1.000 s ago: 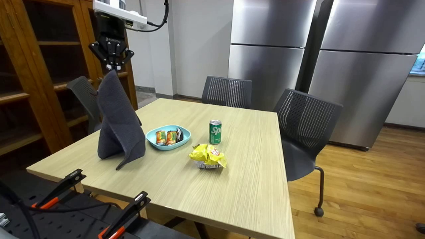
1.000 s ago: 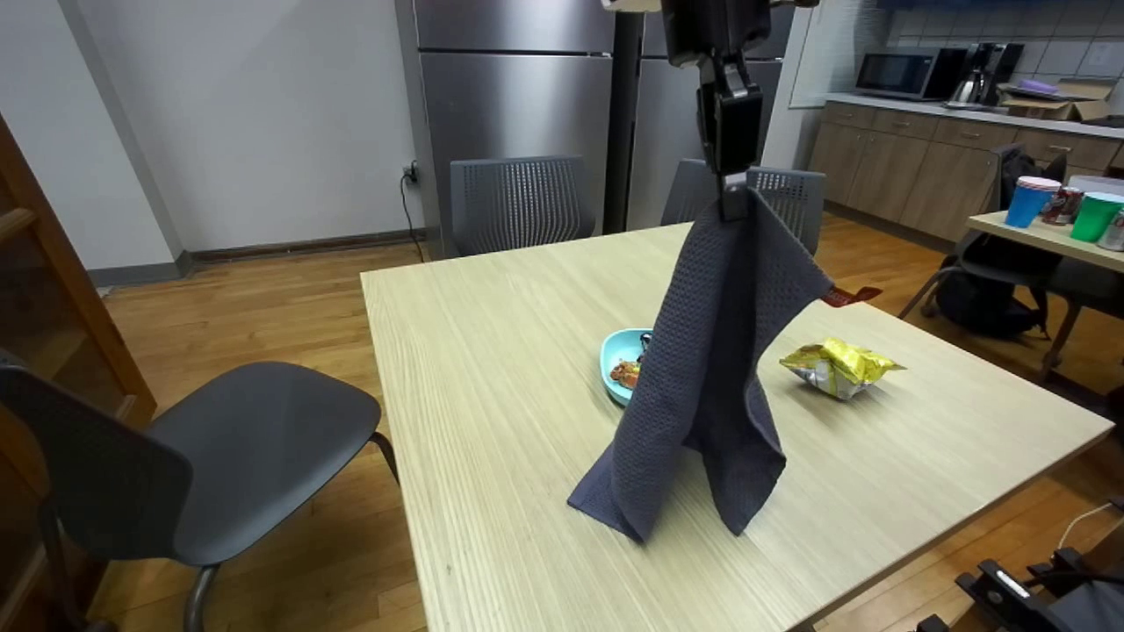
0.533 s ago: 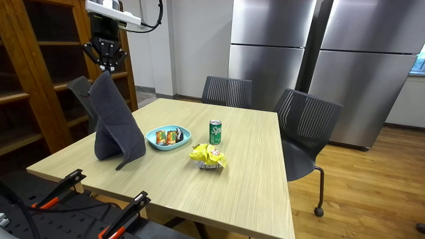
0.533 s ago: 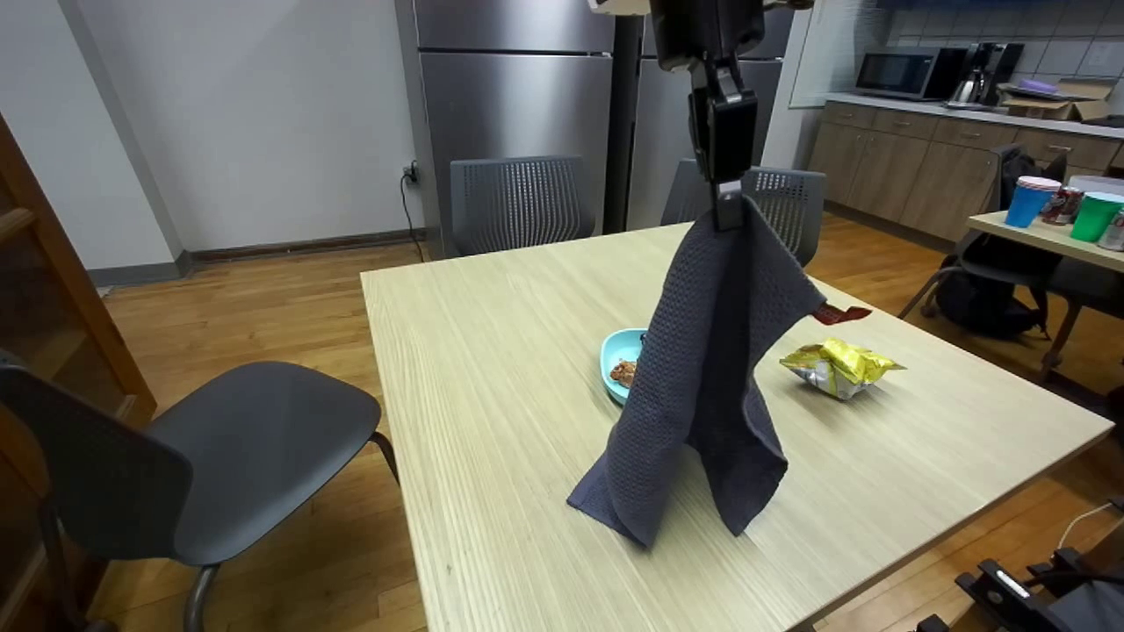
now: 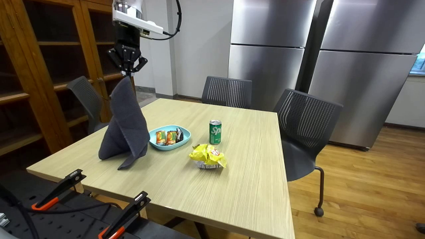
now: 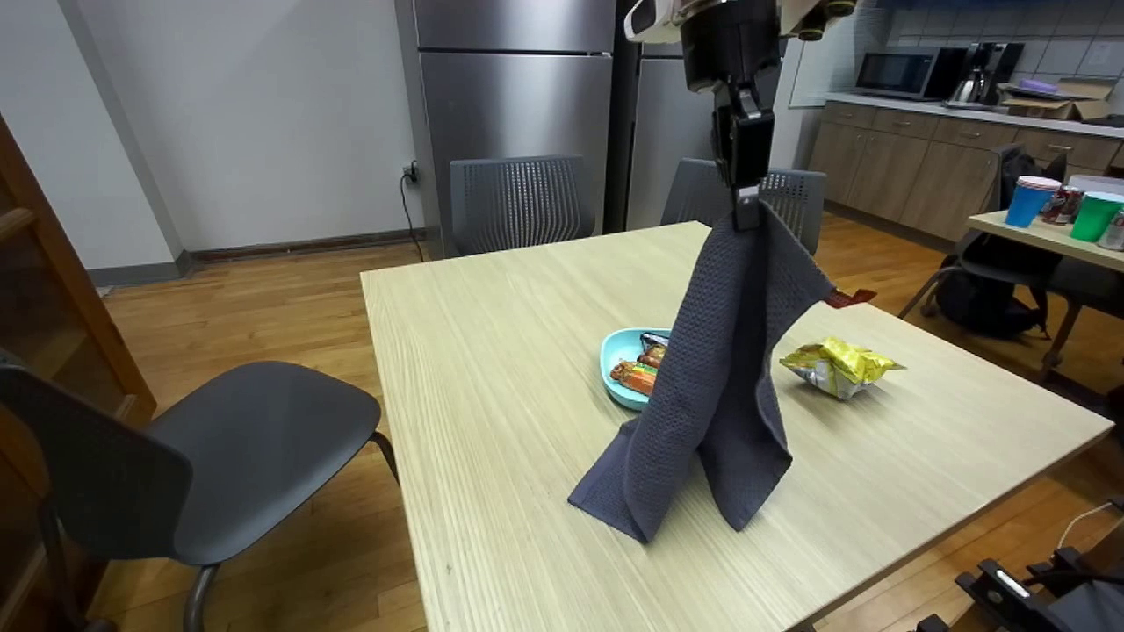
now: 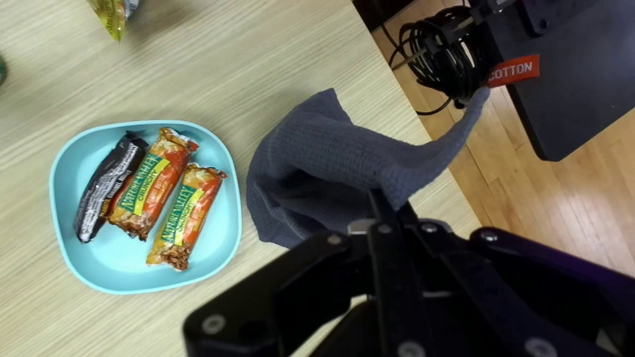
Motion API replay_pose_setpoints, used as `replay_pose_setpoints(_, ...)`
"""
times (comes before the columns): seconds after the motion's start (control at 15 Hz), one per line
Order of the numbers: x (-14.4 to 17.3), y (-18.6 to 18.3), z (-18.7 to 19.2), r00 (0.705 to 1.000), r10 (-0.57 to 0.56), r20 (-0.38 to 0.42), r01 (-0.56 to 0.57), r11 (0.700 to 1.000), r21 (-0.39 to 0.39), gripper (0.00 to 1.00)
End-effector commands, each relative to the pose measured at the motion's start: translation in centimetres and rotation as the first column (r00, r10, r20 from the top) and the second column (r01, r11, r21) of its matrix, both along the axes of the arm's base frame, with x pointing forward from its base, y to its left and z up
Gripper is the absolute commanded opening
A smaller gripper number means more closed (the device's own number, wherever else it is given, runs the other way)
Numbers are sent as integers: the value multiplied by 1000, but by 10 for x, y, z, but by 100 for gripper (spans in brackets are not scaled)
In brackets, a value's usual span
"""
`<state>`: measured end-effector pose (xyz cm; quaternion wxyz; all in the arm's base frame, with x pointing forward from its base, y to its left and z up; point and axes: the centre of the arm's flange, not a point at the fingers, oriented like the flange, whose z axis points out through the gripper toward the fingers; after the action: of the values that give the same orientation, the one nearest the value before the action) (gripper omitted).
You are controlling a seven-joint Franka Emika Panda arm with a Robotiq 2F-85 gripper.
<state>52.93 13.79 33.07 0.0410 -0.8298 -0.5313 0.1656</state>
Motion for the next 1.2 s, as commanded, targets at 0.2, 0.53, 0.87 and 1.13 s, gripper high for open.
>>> replay_pose_setpoints(0.2, 65, -24, -6, 998, 60, -35, -59, 998, 22, 1)
replay_pose_setpoints(0.53, 96, -24, -19, 995, 93, -31, -92, 995, 42, 1)
replay_pose_setpoints(0.87, 109, -20, -32, 992, 127, 28, -128, 991, 36, 1)
replay_pose_setpoints(1.13, 117, -17, -43, 987, 129, 97, -134, 990, 51, 1)
